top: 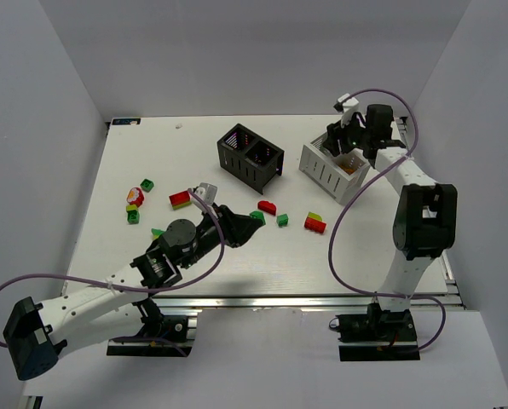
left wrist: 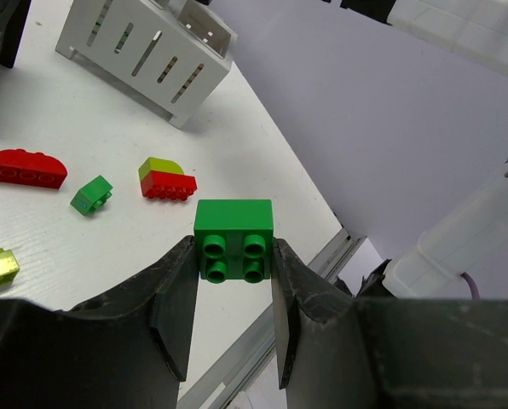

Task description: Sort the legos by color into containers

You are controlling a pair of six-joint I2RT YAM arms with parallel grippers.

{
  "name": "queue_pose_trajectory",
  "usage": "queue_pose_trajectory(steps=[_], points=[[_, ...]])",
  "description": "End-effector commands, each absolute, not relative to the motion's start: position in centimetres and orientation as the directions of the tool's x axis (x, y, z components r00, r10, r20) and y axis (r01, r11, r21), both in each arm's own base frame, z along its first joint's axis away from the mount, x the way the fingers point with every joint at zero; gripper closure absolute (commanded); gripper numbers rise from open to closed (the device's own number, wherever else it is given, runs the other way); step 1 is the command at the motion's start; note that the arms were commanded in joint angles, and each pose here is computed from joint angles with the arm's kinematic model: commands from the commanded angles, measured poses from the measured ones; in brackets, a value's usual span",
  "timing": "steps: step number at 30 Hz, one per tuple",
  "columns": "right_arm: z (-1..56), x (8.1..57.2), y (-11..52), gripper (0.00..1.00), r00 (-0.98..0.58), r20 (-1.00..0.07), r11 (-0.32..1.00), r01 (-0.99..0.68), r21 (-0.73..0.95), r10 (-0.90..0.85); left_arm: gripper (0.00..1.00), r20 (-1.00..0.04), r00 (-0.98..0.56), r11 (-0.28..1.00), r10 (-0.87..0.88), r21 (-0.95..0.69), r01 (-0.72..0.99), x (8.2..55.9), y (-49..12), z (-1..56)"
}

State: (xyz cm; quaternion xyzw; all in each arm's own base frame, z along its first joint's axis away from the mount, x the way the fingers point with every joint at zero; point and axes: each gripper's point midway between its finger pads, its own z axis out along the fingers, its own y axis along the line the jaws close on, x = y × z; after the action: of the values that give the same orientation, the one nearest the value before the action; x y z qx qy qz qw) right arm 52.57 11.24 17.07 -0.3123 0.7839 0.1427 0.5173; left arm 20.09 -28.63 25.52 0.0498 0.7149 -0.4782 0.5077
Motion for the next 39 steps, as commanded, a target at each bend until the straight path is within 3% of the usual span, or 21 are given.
queue_pose_trajectory(steps=[1, 2, 3, 4, 9, 11, 13, 16, 17, 20, 29, 39], points=[[24.4, 52.0, 11.0, 0.36, -0.125, -0.937, 0.742, -0.648, -0.171, -0.326, 0.91, -0.772, -0.471, 0.537, -0.427, -0.635, 0.555, 20.4, -28.6, 26.3], [24.8, 51.3, 11.4, 0.32, -0.108, -0.937, 0.717, -0.674, -0.176, -0.332, 0.91, -0.772, -0.469, 0.538, -0.429, -0.635, 0.554, 20.4, -28.5, 26.4], [24.6, 50.6, 11.3, 0.16, -0.096, -0.928, 0.697, -0.689, -0.199, -0.360, 0.91, -0.772, -0.469, 0.538, -0.429, -0.635, 0.554, 20.4, -28.6, 26.3], [26.0, 49.7, 11.4, 0.11, -0.060, -0.929, 0.686, -0.692, -0.225, -0.365, 0.91, -0.772, -0.467, 0.538, -0.431, -0.635, 0.553, 20.5, -28.6, 26.4], [26.8, 46.2, 11.6, 0.11, -0.008, -0.935, 0.671, -0.699, -0.248, -0.355, 0.91, -0.771, -0.474, 0.533, -0.425, -0.636, 0.557, 20.5, -29.0, 26.3], [27.3, 43.6, 12.4, 0.12, 0.021, -0.935, 0.596, -0.765, -0.244, -0.355, 0.91, -0.772, -0.477, 0.535, -0.419, -0.635, 0.557, 20.7, -29.2, 26.3], [27.7, 41.2, 13.0, 0.17, 0.048, -0.935, 0.540, -0.806, -0.243, -0.350, 0.91, -0.776, -0.480, 0.537, -0.410, -0.631, 0.560, 20.7, -29.5, 26.3], [27.6, 38.0, 13.7, 0.36, 0.059, -0.942, 0.485, -0.845, -0.224, -0.332, 0.90, -0.788, -0.482, 0.549, -0.382, -0.613, 0.567, 21.3, -30.2, 26.5], [27.4, 37.2, 13.9, 0.49, 0.037, -0.948, 0.483, -0.854, -0.194, -0.315, 0.90, -0.793, -0.487, 0.557, -0.366, -0.606, 0.568, 21.5, -30.5, 26.4], [27.0, 35.1, 14.0, 0.69, 0.012, -0.953, 0.484, -0.860, -0.164, -0.301, 0.90, -0.804, -0.494, 0.559, -0.330, -0.588, 0.584, 22.5, -31.8, 26.9], [26.0, 32.3, 12.0, 0.96, -0.091, -0.961, 0.564, -0.822, -0.076, -0.263, 0.90, -0.802, -0.546, 0.499, -0.242, -0.585, 0.639, 27.7, -37.3, 28.8], [25.9, 31.3, 10.8, 1.00, -0.119, -0.955, 0.587, -0.807, -0.066, -0.271, 0.89, -0.798, -0.565, 0.455, -0.211, -0.592, 0.665, 33.9, -41.8, 29.5]])
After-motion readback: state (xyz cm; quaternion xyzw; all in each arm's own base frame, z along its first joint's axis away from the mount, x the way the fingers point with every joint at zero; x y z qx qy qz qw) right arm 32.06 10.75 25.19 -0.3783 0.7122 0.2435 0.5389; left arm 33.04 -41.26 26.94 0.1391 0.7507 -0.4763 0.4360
